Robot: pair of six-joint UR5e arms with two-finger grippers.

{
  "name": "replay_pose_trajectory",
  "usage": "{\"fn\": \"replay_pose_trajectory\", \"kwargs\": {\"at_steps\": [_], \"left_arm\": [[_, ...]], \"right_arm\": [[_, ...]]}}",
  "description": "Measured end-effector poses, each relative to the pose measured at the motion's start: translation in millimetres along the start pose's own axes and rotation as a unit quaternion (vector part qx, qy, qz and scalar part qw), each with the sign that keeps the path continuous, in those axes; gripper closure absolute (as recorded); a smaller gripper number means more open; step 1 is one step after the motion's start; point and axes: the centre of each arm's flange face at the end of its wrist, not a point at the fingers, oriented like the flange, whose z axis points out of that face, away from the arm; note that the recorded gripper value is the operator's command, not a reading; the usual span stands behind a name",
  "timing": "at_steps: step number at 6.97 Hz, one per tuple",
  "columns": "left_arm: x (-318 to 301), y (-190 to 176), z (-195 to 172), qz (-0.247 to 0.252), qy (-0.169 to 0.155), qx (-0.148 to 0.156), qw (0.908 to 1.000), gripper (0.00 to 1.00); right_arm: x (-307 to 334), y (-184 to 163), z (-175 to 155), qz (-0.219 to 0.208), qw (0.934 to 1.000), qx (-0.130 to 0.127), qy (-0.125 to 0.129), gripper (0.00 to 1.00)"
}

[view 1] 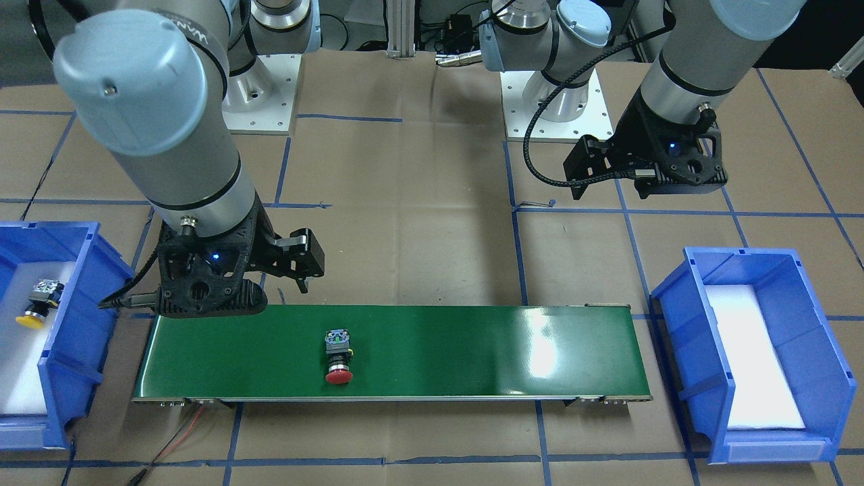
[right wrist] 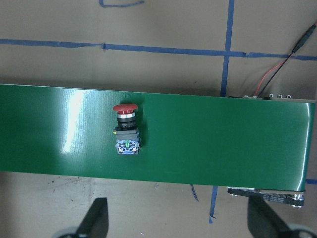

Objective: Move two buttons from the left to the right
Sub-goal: 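Lower the right gripper and grasp the red button on the belt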

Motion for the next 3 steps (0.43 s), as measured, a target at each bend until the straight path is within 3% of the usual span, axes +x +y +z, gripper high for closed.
{"fn": "replay_pose_trajectory", "kwargs": {"at_steps": [2, 3], "left_arm": [[0.0, -0.5, -0.4, 0.000, 0.000, 0.000, 1.0000, 0.00], [0.0, -0.6, -0.5, 0.000, 0.000, 0.000, 1.0000, 0.00]], "right_arm": [[2.7, 9.3, 41.6, 0.001, 0.9998, -0.018, 0.002, 0.00], [5.3, 5.9, 54.3, 0.004, 1.0000, -0.007, 0.002, 0.00]]}}
